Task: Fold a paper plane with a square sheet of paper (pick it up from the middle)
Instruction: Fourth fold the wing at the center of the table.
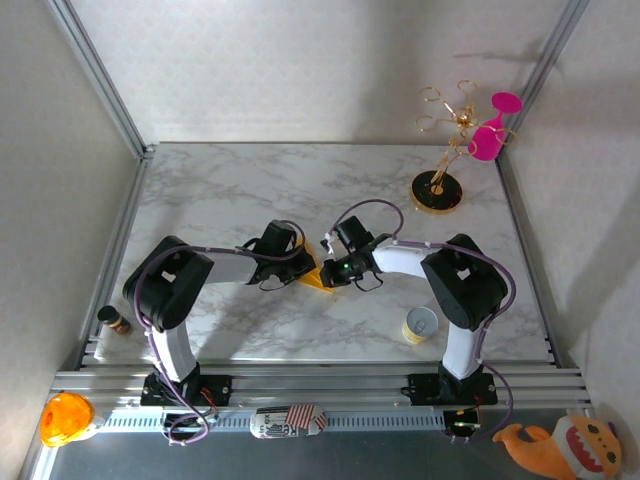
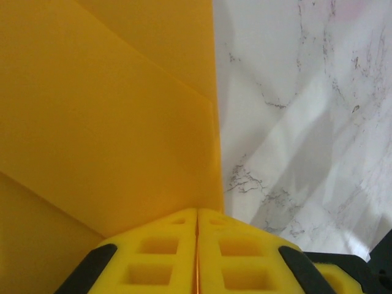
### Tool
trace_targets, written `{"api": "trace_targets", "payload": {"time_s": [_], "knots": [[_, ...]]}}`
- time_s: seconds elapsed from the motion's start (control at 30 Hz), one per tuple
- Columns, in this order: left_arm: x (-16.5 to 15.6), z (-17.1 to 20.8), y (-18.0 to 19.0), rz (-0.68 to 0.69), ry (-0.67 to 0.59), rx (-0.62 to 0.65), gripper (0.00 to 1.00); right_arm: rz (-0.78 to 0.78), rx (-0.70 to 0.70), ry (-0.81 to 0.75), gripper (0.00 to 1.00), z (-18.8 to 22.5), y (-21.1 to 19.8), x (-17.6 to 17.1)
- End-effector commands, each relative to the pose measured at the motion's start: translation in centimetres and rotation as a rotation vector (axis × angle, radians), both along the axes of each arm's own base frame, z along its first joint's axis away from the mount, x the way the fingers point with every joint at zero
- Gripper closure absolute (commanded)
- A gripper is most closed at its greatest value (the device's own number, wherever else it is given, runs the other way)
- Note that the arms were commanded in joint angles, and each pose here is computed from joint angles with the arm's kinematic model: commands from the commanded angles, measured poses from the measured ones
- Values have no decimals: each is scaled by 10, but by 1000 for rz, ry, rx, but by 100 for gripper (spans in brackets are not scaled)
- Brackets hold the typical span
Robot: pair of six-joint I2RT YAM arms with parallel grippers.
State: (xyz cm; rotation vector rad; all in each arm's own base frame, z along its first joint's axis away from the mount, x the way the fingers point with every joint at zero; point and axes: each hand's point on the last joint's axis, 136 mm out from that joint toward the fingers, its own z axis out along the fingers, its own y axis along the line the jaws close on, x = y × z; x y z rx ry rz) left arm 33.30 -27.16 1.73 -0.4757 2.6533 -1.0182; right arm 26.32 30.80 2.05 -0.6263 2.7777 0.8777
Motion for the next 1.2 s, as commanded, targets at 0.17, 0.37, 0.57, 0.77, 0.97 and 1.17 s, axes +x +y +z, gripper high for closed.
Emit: {"api": "trace_targets", "payload": {"time_s": [0.17,0.37,0.57,0.77,0.97,1.17], "knots": [[-1,-7,-1,5,20,15,91,-18,79,93,92,13,7,-13],[0,-2,-1,2,9,6,91,-39,21,126,93,-10,-1,-17],[2,18,-9,-21,-37,-45,90,-53,-52,155,94,-36,-16,-25],[-10,24,-18,-55,-36,-65,89,-58,-82,181,94,-49,-25,-34],[-25,2,-18,-85,24,-13,90,-68,-115,186,95,-55,-31,-35],[-27,-7,-14,-98,43,29,91,-75,-134,196,95,-61,-36,-39]]}}
